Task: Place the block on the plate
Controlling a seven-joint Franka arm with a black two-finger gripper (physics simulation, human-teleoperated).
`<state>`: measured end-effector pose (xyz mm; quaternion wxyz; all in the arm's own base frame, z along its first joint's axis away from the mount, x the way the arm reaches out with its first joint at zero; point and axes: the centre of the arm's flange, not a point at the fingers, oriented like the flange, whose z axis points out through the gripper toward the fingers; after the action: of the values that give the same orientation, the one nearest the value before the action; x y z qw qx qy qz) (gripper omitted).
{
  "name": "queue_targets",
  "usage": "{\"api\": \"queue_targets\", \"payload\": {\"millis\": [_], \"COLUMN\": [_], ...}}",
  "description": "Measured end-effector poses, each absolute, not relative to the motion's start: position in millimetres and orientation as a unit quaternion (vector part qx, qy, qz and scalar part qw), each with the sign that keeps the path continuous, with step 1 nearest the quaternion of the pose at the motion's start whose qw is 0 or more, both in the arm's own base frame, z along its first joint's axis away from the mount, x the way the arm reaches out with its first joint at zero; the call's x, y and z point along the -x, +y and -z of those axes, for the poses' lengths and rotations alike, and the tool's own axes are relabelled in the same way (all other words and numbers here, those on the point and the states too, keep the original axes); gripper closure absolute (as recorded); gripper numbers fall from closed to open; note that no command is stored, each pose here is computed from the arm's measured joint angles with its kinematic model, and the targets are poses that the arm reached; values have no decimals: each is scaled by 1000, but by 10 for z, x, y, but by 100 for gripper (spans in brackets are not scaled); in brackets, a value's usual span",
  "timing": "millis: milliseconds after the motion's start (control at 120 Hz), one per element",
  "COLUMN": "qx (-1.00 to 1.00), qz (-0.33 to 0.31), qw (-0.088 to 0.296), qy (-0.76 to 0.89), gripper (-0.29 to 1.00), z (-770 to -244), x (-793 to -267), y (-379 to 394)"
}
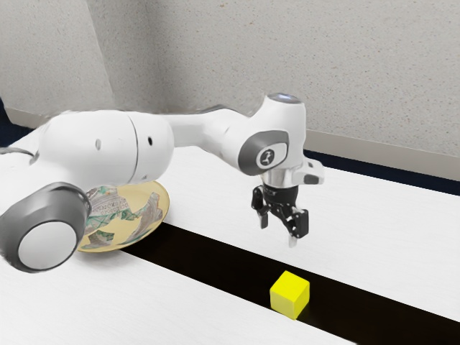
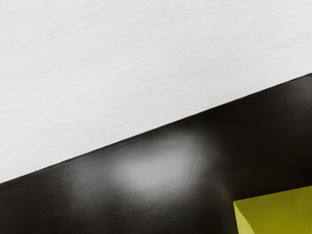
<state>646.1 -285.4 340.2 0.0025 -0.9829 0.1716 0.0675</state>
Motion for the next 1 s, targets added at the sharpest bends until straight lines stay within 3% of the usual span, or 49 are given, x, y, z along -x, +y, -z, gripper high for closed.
{"api": "queue_targets", "payload": {"millis": [200,575,1000], "qx": [985,995,996], "qz": [-40,-31,-59], "qw": [-7,-32,-18], "qy": [170,86,60], "gripper": [0,0,0], "z": [-2961,-2974,-2701], "x": [-6445,-6592,-6434], "y": [-3629,-3446,-3480]}}
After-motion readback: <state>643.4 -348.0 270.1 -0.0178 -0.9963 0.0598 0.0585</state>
